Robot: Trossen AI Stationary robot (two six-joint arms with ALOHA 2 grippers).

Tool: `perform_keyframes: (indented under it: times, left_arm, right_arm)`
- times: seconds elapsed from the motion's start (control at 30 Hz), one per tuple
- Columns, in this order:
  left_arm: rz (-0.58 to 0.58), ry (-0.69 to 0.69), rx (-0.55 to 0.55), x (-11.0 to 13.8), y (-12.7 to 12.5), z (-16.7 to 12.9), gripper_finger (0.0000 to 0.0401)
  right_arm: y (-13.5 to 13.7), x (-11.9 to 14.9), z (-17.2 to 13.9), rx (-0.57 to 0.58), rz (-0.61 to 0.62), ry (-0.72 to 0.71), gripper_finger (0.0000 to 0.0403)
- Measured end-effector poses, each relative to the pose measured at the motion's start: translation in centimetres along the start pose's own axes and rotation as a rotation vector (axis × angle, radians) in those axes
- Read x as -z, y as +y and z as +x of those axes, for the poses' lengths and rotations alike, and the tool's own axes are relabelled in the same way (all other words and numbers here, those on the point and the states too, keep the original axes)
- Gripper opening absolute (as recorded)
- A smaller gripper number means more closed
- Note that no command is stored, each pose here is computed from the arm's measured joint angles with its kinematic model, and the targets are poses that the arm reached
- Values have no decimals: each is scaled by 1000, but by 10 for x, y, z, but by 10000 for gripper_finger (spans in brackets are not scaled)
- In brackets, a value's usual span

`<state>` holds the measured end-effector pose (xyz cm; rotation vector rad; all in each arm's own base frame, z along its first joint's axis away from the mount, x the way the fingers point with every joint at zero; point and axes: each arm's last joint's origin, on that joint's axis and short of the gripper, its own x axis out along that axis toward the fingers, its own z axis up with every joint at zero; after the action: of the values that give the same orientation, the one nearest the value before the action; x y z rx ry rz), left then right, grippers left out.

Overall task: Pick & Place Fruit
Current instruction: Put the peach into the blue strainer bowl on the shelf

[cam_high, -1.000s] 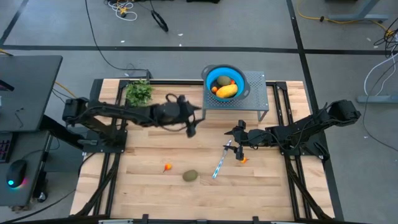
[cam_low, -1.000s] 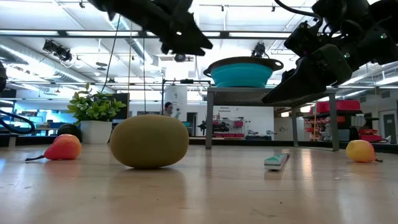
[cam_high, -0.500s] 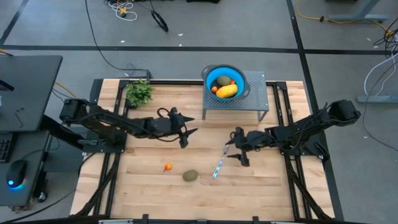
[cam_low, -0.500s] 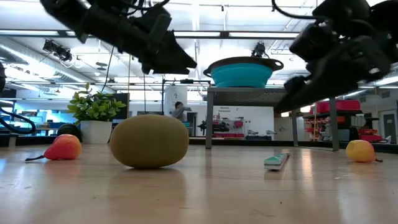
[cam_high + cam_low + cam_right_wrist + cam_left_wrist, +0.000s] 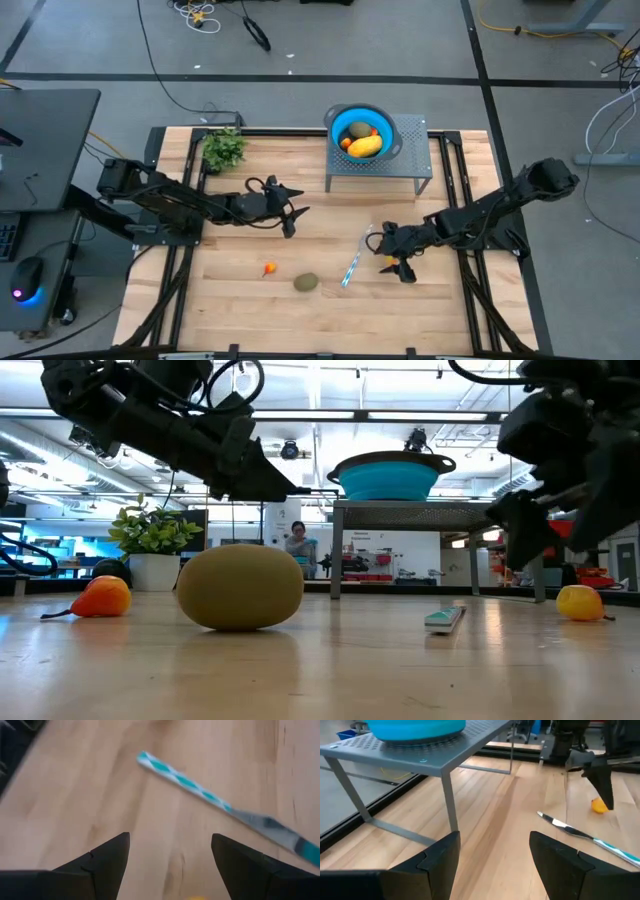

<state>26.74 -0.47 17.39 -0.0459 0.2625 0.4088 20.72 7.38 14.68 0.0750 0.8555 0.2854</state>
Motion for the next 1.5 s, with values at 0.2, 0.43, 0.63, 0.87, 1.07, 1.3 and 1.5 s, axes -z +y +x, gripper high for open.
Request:
perform_keyframes:
  times: [0.2,0.43,0.63,0.87,1.07,1.3,1.5]
  left_arm:
    - [-19,4,0,5,2,-2,247]
    - [-26,1,-22,6,3,-2,247]
    - [-41,1,-23,6,3,-2,247]
    - [-52,1,-23,6,3,-2,247]
    - [-59,2,-23,6,3,-2,247]
    - [-69,12,-24,7,3,-2,247]
    - [-73,12,-24,7,3,-2,247]
  right_arm:
    - [7,5,-5,117,-29,149,288]
    - [11,12,-7,138,-2,225,288]
    - [12,15,-8,191,-17,230,288]
    - [15,15,-8,208,-36,220,288]
    - [18,16,-8,226,-58,212,288]
    - [22,17,-8,235,-76,210,288]
    - [21,23,-7,260,-71,208,288]
